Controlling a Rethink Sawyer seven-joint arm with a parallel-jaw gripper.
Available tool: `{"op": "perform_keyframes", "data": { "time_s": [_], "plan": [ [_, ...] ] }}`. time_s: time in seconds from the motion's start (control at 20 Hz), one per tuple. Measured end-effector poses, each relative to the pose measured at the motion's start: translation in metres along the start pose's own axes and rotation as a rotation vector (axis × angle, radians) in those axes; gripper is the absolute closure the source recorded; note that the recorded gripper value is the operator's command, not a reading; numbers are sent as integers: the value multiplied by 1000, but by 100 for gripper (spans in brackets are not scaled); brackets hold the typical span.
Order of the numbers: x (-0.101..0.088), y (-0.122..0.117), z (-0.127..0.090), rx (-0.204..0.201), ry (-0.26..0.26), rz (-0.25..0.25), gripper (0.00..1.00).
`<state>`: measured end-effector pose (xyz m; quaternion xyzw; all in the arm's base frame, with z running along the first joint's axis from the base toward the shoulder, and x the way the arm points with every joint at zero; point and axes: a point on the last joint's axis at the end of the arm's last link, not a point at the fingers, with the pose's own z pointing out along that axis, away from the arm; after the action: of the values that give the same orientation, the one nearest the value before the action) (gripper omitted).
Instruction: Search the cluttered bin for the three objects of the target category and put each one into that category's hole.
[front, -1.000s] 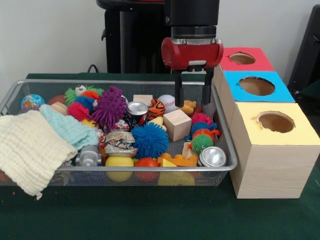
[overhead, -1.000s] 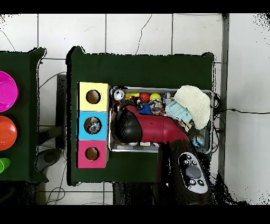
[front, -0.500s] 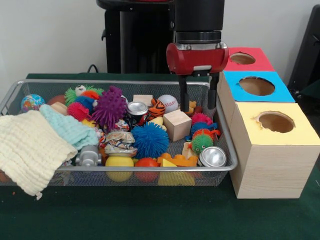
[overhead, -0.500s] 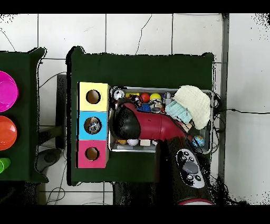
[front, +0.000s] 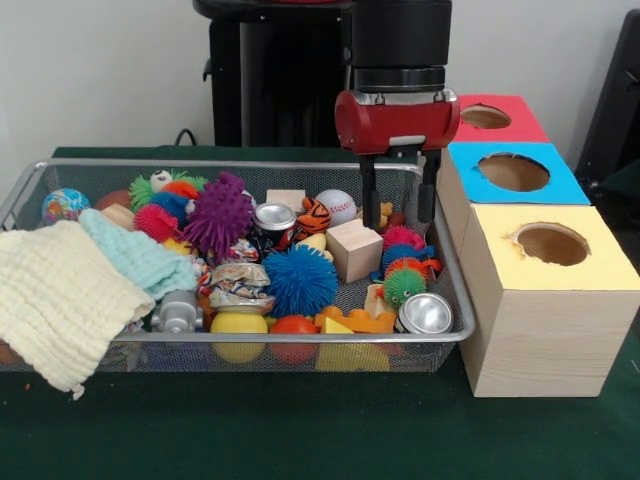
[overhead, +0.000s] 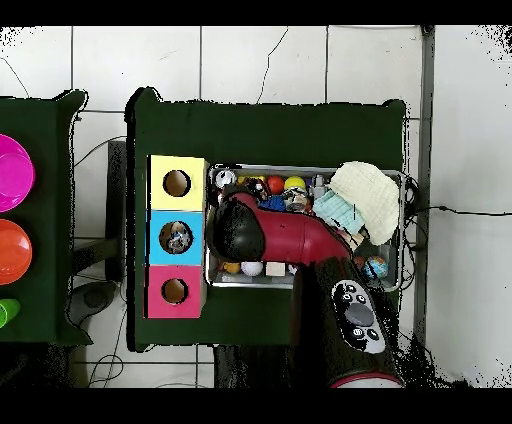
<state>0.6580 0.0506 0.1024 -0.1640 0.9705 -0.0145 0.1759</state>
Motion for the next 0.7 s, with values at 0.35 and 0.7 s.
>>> {"op": "perform_keyframes", "data": {
  "time_s": [0.35,0.7],
  "plan": [
    [3,-3,0,11,6,0,0],
    [12,12,12,16,40,-19,0]
  ]
}}
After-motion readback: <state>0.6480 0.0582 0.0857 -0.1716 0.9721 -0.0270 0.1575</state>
